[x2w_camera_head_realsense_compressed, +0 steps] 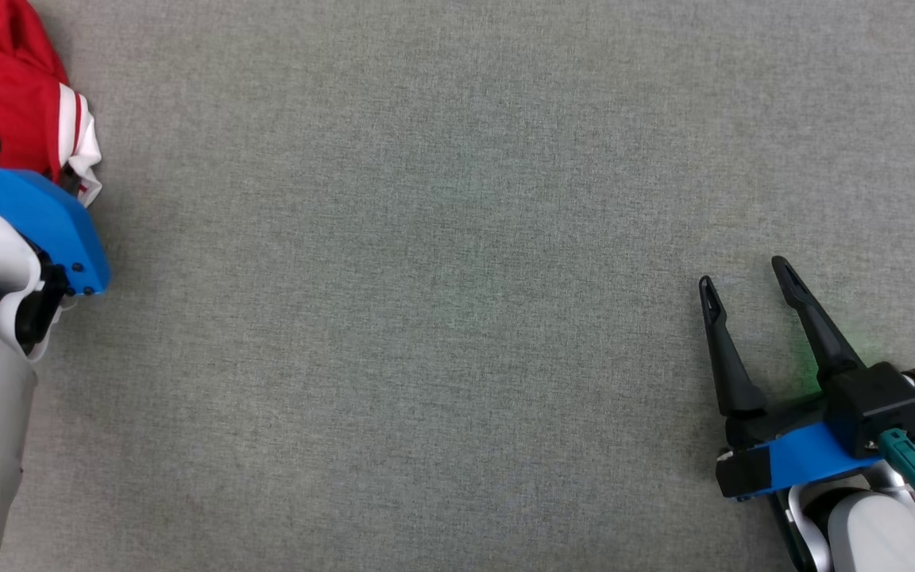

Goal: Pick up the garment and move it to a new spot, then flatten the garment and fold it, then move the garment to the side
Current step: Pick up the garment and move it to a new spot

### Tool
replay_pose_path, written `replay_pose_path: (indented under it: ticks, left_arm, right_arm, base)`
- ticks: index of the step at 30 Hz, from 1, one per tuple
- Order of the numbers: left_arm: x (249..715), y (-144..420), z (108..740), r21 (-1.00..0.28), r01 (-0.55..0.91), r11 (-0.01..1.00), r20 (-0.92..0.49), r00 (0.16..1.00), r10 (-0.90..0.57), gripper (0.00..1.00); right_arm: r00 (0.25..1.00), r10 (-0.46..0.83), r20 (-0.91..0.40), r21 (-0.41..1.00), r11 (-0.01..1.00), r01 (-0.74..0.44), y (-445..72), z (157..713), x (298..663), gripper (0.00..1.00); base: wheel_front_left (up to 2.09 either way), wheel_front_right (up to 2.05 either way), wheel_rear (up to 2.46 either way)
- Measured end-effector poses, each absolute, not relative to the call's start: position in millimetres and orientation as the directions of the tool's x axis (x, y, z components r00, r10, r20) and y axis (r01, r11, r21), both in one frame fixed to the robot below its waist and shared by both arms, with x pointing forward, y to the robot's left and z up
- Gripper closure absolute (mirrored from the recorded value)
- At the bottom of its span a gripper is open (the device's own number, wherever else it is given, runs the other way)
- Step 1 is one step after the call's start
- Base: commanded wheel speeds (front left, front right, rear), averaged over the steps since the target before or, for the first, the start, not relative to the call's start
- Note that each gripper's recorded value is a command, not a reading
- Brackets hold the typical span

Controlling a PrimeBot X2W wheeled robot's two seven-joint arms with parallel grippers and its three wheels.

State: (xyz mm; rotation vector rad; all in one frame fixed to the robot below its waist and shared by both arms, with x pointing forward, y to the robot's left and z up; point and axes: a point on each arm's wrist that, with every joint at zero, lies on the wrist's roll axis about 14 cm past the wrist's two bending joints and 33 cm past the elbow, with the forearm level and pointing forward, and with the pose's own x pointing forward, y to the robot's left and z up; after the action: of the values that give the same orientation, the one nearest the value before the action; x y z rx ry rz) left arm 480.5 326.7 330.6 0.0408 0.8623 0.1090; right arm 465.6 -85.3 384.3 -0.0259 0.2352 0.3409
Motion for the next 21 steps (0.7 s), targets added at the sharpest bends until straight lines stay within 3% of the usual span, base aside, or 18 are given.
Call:
replay_pose_path:
  ticks: [8, 15, 21]
  left_arm:
    - [480, 355, 366, 0.142, -0.113, 0.983, -0.671, 0.72, 0.179, 1.0]
    - [500, 373, 442, 0.226, -0.113, 0.968, -0.491, 0.845, 0.213, 1.0]
    - [526, 351, 533, 0.295, -0.042, 0.955, -0.286, 0.949, 0.13, 1.0]
  right_arm:
    - [0.928, 0.329, -0.176, 0.017, 0.943, -0.332, -84, 405, 466, 0.0]
    - [0.94, 0.323, -0.108, 0.043, 0.946, -0.32, -87, 431, 458, 0.0]
    - [0.96, 0.276, -0.05, 0.059, 0.96, -0.273, -104, 456, 445, 0.0]
  base:
    - [0.0, 0.0, 0.0]
    - [0.0, 0.0, 0.0]
    - [0.0, 0.0, 0.0]
